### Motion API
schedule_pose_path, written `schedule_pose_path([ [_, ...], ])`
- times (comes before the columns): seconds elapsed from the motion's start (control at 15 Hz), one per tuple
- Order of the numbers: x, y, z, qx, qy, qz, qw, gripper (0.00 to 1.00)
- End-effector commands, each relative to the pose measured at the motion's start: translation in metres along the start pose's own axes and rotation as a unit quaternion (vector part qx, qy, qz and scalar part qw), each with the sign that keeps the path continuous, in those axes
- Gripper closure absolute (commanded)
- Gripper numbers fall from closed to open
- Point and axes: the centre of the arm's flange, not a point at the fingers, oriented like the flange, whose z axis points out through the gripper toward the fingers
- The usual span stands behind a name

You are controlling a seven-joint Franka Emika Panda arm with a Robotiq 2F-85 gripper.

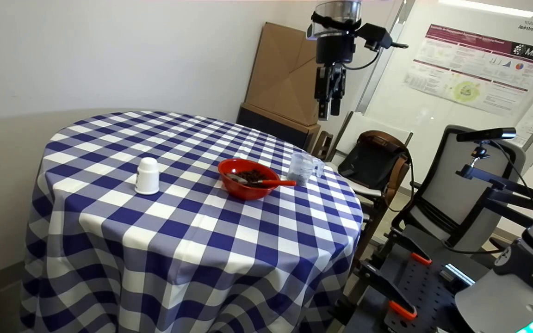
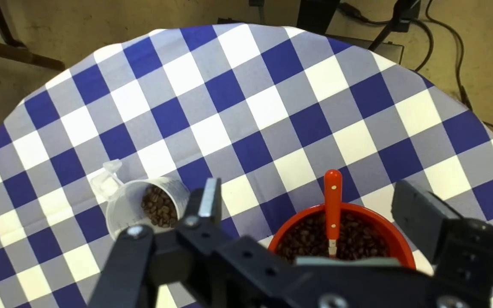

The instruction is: Use the spoon to put the contents of the bowl into the cup

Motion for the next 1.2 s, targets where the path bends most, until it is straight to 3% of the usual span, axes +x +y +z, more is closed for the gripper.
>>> schedule_pose_path([
  [0.0,0.029,-0.013,0.016,-0.011,-0.006,-0.001,0.9999,0.0],
  [0.53,0.054,-0.042,0.05,-0.015,-0.027,-0.013,0.9994,0.0],
  [1.13,0.078,-0.059,0.094,-0.027,-0.023,-0.028,0.999,0.0],
])
